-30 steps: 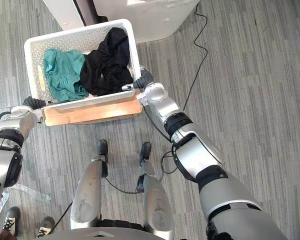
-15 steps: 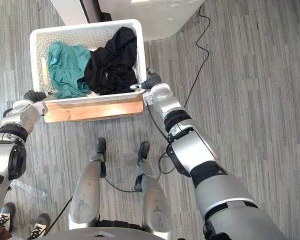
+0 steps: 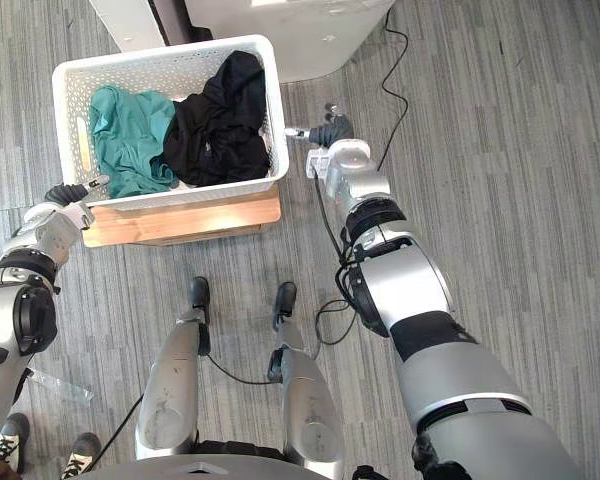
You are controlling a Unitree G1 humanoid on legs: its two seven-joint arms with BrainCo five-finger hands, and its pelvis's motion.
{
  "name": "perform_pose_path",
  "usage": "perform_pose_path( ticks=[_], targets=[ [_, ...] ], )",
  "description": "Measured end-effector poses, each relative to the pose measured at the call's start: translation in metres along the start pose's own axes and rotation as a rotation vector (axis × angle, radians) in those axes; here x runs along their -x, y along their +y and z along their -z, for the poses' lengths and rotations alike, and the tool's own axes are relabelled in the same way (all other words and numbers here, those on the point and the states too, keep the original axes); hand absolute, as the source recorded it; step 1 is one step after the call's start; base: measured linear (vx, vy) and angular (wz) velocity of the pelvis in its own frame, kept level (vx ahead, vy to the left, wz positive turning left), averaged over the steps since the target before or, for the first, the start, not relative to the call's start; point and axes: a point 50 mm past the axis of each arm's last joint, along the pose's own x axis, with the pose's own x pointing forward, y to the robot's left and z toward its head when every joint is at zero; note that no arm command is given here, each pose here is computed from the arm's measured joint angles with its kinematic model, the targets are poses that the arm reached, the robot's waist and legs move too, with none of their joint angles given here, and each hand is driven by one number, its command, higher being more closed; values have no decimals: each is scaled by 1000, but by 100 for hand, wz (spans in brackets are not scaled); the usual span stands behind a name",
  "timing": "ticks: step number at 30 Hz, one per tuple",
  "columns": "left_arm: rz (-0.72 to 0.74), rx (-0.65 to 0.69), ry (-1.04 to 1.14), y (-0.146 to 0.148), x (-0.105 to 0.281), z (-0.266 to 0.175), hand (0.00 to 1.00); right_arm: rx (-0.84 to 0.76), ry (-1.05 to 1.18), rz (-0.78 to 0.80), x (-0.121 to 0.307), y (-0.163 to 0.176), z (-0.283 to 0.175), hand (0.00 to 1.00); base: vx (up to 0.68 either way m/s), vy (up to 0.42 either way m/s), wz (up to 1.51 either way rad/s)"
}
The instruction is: Pick up the laundry basket with both hands and put the clothes into the washing machine.
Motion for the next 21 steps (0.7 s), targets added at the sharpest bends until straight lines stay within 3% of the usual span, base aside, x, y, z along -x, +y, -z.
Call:
perform_pose_path(
  ticks=[10, 21],
  targets=[
    [4, 33, 0, -3, 0, 2, 0, -102, -12, 40, 0, -7, -6, 0, 0, 0, 0],
    [23, -22, -17, -10, 0, -5, 0, 272, 79, -31, 1, -3, 29, 0, 13, -9, 2]
  ],
)
